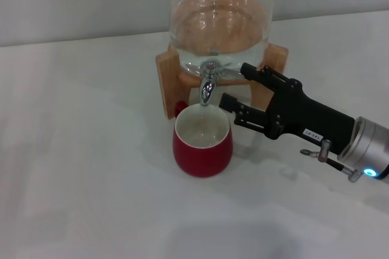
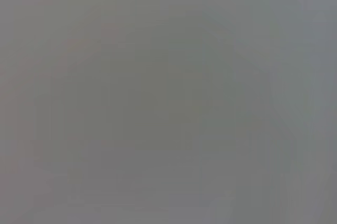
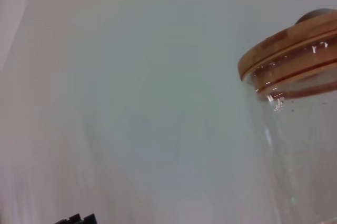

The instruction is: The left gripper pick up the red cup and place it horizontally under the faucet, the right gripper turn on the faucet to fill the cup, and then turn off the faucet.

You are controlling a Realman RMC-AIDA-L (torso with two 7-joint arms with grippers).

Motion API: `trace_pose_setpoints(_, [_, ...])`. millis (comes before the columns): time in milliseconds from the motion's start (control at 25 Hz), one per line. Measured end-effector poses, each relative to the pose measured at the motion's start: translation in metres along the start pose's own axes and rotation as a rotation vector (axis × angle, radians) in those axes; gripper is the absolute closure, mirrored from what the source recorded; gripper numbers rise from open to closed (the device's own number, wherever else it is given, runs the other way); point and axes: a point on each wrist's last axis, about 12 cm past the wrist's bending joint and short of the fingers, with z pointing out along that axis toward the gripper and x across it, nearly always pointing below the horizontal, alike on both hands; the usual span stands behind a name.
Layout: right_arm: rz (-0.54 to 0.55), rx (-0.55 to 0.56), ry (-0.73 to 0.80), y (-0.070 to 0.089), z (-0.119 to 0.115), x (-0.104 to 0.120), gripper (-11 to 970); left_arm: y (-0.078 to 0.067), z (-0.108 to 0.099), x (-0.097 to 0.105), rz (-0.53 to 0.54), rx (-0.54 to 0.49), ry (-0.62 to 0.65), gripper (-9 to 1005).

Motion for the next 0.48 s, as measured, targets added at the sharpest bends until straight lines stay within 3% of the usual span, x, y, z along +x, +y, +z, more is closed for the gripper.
trace_pose_setpoints(480, [0.026,-0.025,0.0,0.0045,-0.0011,0.0009,118,-0.0017,0.0006,-0.0005,0.0,0.01,-0.005,134])
